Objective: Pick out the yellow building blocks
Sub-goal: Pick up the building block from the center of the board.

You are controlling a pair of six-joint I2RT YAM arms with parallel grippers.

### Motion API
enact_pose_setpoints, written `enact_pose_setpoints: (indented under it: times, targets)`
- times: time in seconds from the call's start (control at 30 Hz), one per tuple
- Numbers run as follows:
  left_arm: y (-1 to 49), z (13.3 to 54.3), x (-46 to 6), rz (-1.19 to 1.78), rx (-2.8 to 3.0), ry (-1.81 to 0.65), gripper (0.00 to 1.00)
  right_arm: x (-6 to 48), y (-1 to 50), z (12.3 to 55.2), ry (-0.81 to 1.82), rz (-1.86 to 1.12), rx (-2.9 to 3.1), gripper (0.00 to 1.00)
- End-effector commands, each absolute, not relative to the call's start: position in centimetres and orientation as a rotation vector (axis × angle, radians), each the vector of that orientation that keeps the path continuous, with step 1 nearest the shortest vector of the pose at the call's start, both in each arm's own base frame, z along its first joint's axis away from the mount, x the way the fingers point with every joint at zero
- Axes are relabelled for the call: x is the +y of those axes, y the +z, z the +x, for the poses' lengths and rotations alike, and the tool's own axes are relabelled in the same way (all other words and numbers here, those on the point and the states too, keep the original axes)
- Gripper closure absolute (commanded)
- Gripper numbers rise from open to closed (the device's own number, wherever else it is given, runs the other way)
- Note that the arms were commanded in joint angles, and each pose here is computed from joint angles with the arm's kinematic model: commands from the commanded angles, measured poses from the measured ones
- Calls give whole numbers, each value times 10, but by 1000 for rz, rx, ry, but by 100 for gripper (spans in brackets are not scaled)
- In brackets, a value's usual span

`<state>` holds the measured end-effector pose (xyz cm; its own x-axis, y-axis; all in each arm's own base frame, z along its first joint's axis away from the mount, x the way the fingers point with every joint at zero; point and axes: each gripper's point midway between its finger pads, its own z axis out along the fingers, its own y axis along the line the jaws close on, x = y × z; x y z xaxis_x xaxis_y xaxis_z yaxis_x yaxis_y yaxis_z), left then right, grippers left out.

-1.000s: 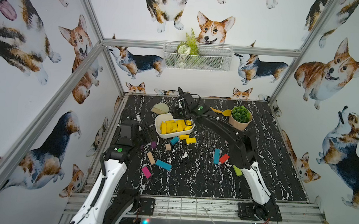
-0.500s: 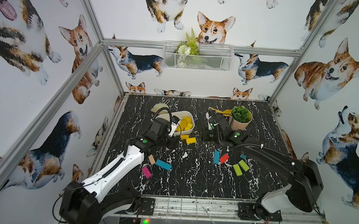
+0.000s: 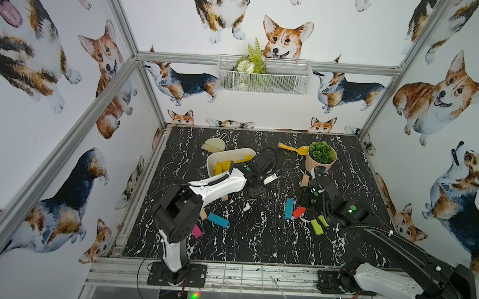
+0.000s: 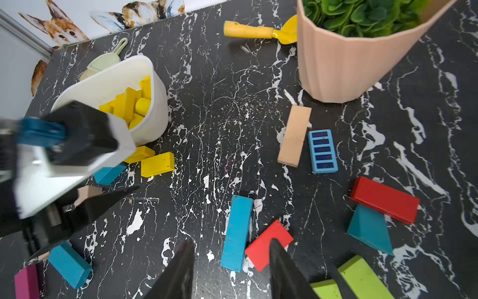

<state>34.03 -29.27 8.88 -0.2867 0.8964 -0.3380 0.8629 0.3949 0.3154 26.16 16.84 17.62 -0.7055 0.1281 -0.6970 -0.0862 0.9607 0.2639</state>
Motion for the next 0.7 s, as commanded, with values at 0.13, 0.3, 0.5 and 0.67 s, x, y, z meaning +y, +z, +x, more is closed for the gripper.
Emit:
enact_pose_setpoints:
  times: [0.13, 0.3, 0.5, 0.67]
  targets:
    - [64, 362, -295, 1643, 2223, 266, 46, 152, 181, 256, 316, 58, 2309, 51]
    - [52, 358, -296, 1698, 2292, 175, 46, 148, 184, 253, 308, 66, 2307, 51]
    - [33, 351, -296, 1748, 2326, 149, 47, 146, 185, 253, 308, 75, 2300, 50]
    - [26, 351, -294, 1774, 2342, 159, 50, 146, 184, 253, 303, 69, 2299, 50]
